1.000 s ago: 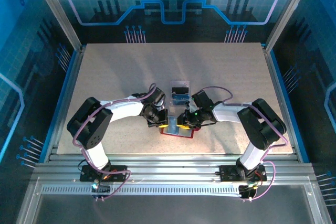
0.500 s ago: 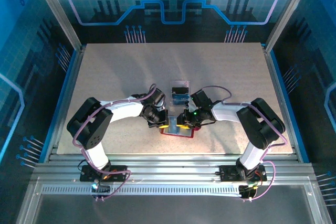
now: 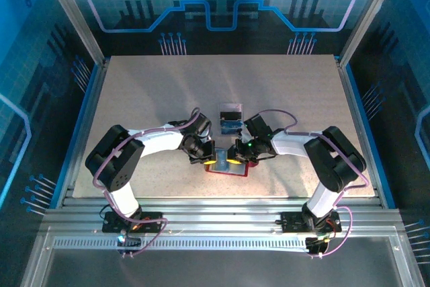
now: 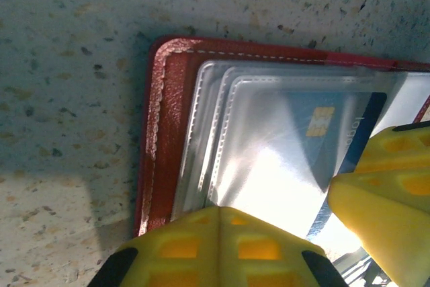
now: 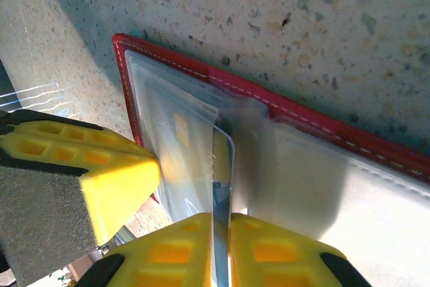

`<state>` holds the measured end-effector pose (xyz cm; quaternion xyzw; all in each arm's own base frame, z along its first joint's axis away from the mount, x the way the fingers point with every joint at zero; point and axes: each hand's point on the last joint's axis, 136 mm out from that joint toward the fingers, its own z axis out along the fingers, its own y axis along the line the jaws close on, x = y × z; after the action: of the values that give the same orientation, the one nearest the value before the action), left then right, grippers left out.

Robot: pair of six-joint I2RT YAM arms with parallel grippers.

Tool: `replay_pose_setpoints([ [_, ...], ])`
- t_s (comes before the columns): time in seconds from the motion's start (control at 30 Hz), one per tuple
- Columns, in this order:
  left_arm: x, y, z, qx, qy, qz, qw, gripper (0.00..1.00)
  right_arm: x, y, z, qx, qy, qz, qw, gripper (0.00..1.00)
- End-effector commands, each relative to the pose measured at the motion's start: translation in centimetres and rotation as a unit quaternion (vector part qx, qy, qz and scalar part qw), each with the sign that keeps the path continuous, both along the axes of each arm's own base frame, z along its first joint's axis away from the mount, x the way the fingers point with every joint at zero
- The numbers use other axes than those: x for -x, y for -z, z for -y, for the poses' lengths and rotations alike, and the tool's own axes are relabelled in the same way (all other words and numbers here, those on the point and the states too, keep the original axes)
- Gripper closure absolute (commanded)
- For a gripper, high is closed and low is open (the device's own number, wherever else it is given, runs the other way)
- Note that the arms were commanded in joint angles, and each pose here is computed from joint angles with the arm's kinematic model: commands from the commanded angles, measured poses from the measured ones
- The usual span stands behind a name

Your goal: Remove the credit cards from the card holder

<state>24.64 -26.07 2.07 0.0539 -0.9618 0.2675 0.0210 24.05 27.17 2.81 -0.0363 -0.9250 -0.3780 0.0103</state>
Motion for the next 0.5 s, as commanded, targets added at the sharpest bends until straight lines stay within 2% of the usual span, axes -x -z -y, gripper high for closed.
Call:
replay_pose_setpoints([
  [0.0, 2.7, 2.3, -2.1, -0.054, 0.001, -0.044, 0.998, 0.99, 0.0, -0.9, -0.4, -0.012, -0.004, 0.015, 1.0, 0.9],
  [0.23, 2.5, 2.0, -2.4, -0.06, -0.002, -0.038, 0.997, 0.99, 0.2, -0.7, 0.5, -0.004, 0.0, 0.015, 1.0, 0.95],
  [0.47, 2.7, 1.9, -2.8, -0.065, -0.006, -0.037, 0.997, 0.99, 0.3, -0.7, 1.6, 0.005, 0.001, 0.013, 1.0, 0.96],
])
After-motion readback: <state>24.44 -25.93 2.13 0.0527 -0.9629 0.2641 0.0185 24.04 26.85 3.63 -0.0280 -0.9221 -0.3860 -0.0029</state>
